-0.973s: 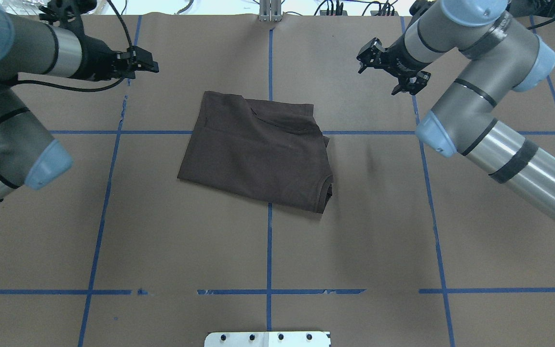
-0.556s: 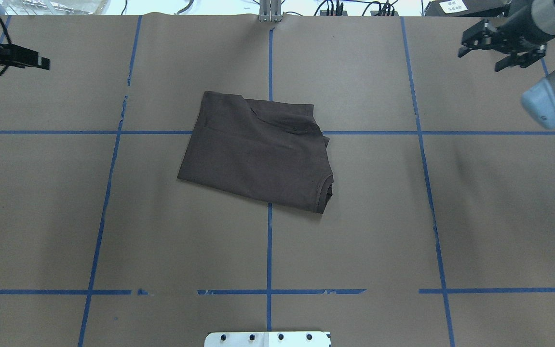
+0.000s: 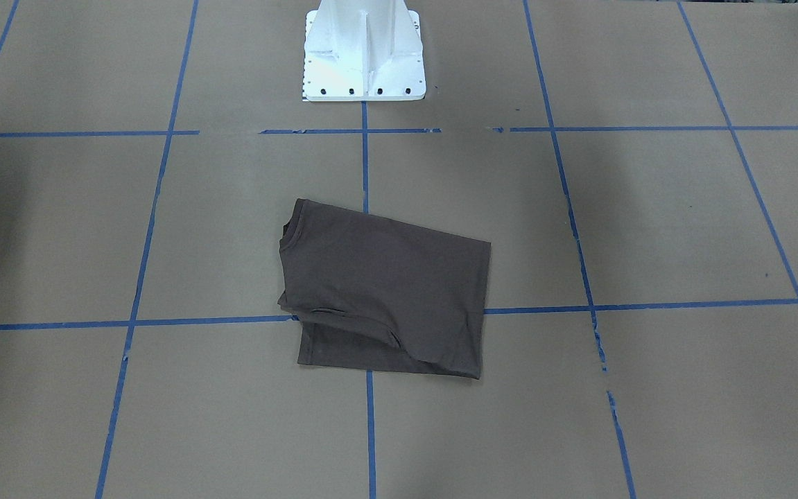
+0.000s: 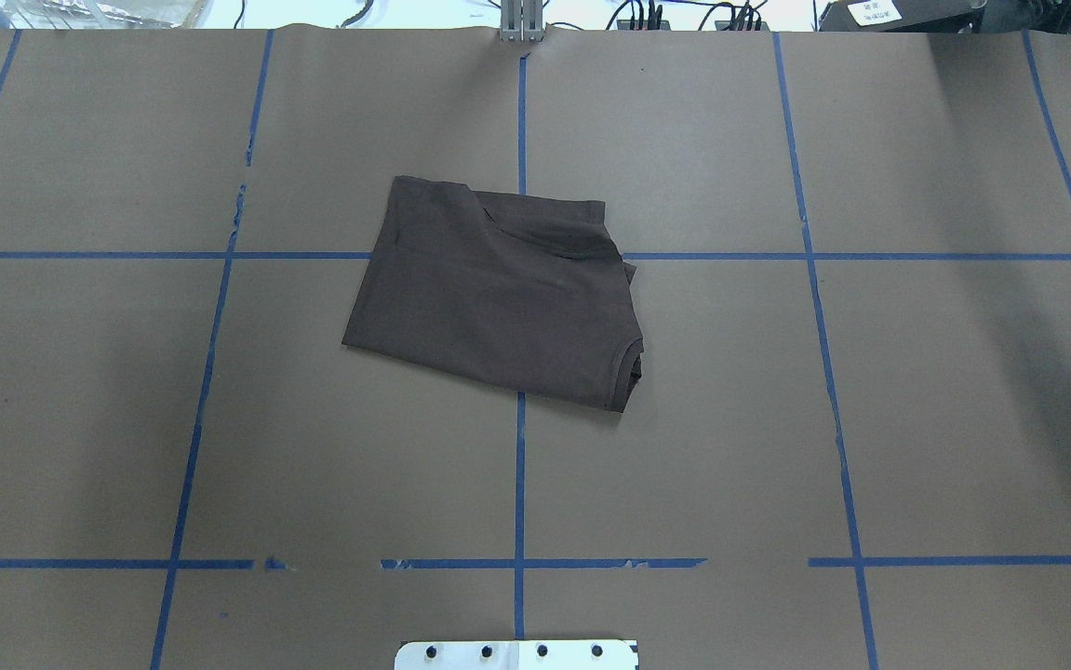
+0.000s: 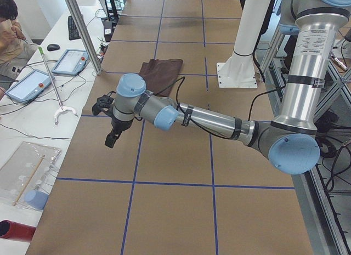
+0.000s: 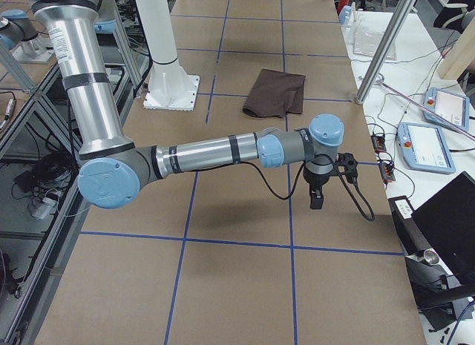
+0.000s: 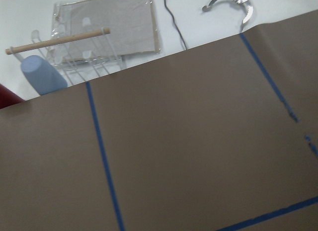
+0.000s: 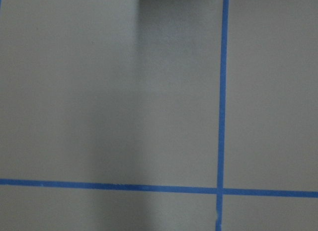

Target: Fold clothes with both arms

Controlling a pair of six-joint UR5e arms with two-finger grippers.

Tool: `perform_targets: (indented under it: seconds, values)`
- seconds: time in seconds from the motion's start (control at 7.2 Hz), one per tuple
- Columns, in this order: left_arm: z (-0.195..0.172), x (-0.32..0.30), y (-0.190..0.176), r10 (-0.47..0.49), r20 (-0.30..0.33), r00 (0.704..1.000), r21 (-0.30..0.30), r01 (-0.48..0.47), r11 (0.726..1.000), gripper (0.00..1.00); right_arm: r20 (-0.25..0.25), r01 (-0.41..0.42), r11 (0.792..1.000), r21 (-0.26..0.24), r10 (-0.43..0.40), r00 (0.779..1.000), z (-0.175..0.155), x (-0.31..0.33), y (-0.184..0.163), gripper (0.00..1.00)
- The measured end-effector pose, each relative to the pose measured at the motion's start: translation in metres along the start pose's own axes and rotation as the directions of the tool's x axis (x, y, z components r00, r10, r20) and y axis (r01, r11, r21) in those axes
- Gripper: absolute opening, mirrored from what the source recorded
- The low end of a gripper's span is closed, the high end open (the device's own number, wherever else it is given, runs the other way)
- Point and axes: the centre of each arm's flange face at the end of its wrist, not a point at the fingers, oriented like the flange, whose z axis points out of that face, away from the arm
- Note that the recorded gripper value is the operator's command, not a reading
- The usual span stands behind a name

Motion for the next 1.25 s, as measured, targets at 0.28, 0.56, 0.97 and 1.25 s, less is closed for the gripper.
perform_targets:
  seconds: [0.28, 0.56, 0.97, 1.25]
  values:
    - [0.031, -0.041, 0.052, -0.129, -0.027, 0.991, -0.178, 0.123, 0.976, 1.0, 0.005, -0.013, 0.999, -0.051, 0.013, 1.0, 0.01, 0.028, 0.013, 1.0]
    - [0.055, -0.055, 0.08, -0.192, -0.079, 0.978, -0.236, 0.168, 0.957, 1.0, -0.001, -0.03, 0.997, -0.076, 0.03, 1.0, 0.02, 0.039, 0.014, 1.0]
    - [0.056, -0.053, 0.08, -0.171, -0.12, 0.978, -0.201, 0.145, 0.969, 1.0, 0.01, -0.044, 0.991, -0.129, 0.046, 0.999, 0.042, 0.052, 0.021, 1.0]
    - [0.04, -0.038, 0.085, -0.161, -0.144, 0.976, -0.184, 0.133, 0.974, 1.0, 0.031, -0.026, 0.985, -0.171, 0.032, 0.999, 0.047, 0.042, 0.019, 1.0]
